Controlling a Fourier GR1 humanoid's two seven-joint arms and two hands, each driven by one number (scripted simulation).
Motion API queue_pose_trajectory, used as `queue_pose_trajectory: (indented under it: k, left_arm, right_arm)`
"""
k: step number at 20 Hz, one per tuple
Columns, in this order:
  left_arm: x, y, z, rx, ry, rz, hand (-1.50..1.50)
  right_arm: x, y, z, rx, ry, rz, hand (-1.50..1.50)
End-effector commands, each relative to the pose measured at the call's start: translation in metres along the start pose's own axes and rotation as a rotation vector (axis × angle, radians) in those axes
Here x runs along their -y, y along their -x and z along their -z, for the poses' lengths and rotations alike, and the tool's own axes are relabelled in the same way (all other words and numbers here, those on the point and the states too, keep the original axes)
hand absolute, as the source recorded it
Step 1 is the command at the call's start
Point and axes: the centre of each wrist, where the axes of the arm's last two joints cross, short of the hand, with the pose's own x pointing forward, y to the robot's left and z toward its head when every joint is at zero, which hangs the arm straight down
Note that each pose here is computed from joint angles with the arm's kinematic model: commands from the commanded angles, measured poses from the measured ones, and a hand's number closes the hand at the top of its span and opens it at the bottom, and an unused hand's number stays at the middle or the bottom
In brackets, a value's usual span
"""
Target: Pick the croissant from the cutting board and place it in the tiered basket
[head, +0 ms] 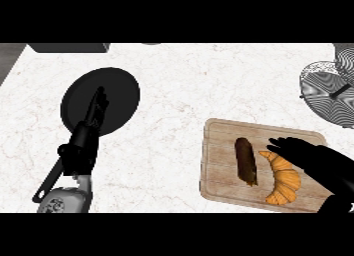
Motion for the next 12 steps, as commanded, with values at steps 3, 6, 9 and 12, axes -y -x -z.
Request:
queue_pose_trajectory:
  k: [3, 6, 9, 12]
  left_arm:
    - [0.003, 0.003, 0.019, 0.001, 0.006, -0.004, 0.00]
    - [0.007, -0.009, -0.004, 0.022, -0.011, -0.015, 0.00]
    - [-0.004, -0.007, -0.009, -0.001, -0.001, -0.008, 0.00]
    - [-0.009, 0.010, 0.017, 0.008, -0.019, -0.009, 0.00]
  right_arm:
    - [-0.014, -0.007, 0.011, 0.004, 0.011, 0.005, -1.50]
    - [-0.018, 0.010, 0.009, -0.001, 0.002, 0.019, -1.50]
    - [-0.021, -0.002, 0.011, 0.022, -0.003, 0.055, -1.50]
    - [-0.034, -0.004, 0.025, 0.017, 0.037, 0.076, -1.50]
